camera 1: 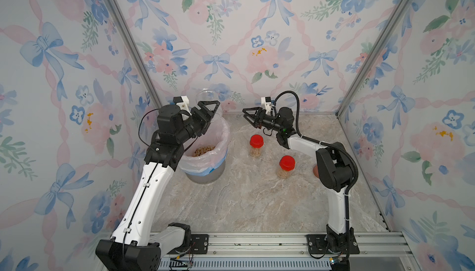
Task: Empty moldy peanuts from jars
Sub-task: Pour the moldy peanuts from the jar into the trash bin, then place the jar at the center of the board.
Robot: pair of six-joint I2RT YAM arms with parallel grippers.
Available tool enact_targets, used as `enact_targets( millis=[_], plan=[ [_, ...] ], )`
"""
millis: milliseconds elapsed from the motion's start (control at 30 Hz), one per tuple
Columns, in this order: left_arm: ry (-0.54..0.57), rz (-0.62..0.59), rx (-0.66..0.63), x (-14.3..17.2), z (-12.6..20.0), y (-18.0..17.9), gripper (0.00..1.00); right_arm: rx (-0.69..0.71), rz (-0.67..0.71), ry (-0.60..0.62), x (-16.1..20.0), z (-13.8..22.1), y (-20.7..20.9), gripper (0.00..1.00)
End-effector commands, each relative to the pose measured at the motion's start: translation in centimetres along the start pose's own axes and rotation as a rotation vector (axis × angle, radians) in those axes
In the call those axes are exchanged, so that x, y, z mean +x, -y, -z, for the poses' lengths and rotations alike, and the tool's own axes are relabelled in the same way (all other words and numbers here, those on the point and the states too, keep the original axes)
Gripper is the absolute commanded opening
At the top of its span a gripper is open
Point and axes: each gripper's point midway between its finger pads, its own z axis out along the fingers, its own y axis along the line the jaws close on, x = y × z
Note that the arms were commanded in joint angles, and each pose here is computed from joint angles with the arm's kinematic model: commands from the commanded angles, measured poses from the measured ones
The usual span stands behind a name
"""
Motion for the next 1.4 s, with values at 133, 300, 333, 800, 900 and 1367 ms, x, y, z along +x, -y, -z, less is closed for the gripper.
enact_targets(
  millis=[133,300,333,800,900,1367],
  plan=[
    [0.022,-0.424,0.160,1.4,1.6,5.6,0.00,0.019,0.077,-0.062,0.0,2.1,-3.4,0.70],
    [0.005,-0.531,0.113,4.1,-0.2,4.5,0.00,0.085,0.123,-0.043,-1.3,5.5,-5.6,0.71],
    [-0.006,-0.550,0.102,4.7,-0.8,4.2,0.00,0.114,0.138,-0.042,-1.5,6.4,-6.0,0.71],
    [-0.034,-0.896,-0.241,12.6,-9.8,-0.8,0.00,0.287,0.176,-0.009,0.2,15.5,-10.2,0.84],
    [-0.051,-0.918,-0.260,13.8,-11.0,-1.2,0.00,0.326,0.207,-0.004,0.9,16.8,-10.7,0.88],
    [-0.059,-0.940,-0.213,17.1,-11.3,-0.2,0.00,0.379,0.178,-0.037,3.1,17.0,-9.8,0.95]
  ],
)
